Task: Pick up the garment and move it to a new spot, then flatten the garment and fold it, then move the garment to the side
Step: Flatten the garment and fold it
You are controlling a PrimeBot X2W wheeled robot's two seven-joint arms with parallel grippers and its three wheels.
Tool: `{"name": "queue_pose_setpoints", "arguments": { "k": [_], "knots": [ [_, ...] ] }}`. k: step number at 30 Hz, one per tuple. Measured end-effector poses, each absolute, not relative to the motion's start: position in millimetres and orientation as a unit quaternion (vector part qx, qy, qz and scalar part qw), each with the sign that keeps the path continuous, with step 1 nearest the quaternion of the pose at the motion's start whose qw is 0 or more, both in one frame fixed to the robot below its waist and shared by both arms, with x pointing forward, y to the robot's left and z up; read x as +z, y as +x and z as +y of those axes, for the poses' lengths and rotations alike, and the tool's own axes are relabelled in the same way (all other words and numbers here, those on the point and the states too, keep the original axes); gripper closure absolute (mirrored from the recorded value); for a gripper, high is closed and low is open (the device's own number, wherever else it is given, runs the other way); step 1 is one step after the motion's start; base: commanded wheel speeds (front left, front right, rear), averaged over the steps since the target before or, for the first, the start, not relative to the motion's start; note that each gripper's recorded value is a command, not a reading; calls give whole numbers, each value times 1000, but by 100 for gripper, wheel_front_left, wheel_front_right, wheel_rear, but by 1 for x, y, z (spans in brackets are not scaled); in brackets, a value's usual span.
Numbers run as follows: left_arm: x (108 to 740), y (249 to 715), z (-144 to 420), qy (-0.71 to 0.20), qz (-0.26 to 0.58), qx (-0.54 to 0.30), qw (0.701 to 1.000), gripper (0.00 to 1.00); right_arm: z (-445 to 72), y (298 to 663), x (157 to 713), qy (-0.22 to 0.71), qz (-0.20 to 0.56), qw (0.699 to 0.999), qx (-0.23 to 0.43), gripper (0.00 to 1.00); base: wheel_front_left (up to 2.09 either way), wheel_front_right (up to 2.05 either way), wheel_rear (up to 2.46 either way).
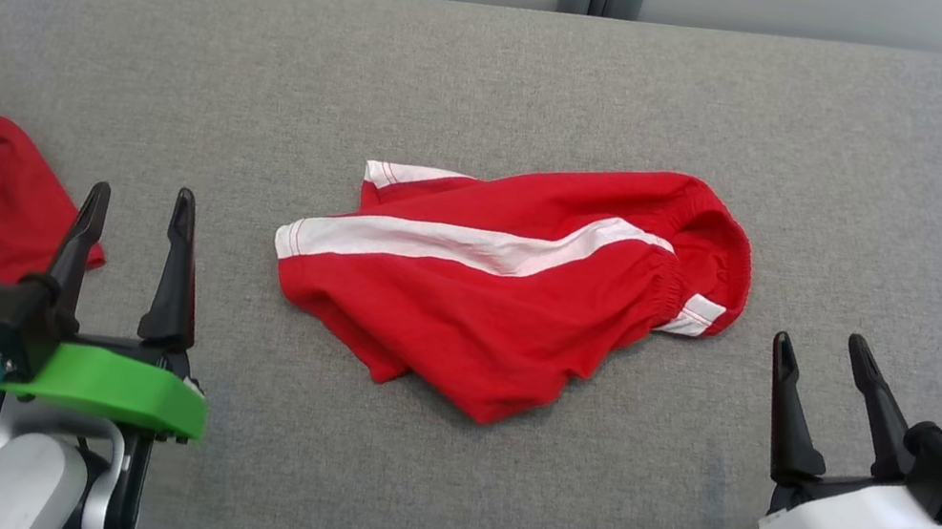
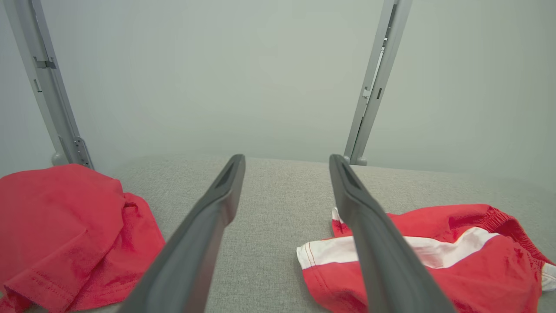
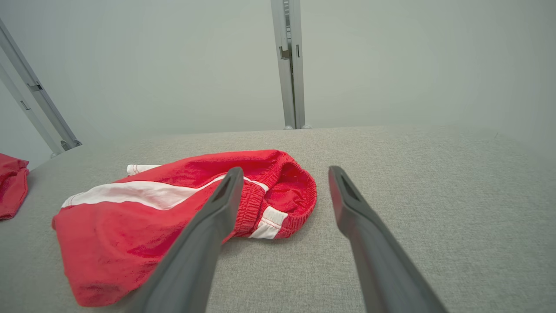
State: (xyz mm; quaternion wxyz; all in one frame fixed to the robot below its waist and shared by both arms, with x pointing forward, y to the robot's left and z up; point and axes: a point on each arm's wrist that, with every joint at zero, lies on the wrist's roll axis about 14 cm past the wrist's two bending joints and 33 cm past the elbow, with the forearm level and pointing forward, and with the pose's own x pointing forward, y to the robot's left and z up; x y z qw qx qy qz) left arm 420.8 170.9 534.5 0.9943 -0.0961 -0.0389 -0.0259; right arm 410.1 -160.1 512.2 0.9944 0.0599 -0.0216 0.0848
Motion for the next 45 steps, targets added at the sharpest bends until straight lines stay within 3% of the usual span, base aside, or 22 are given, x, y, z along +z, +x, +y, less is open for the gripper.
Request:
{"name": "queue_pose_setpoints", "arguments": {
  "k": [7,20,34,45],
  "knots": [
    [547,395,177,-88,-69,-16,994,0,-155,396,511,63,-14,994,90,0,0,0,0],
    [510,368,178,-52,-23,-30,998,0,-156,375,507,64,5,994,87,0,0,0,0],
    [497,367,178,-66,-3,-32,997,0,-152,382,504,61,14,993,97,0,0,0,0],
    [473,384,147,-95,76,-84,989,0,-162,414,505,48,11,994,102,0,0,0,0]
  ]
}}
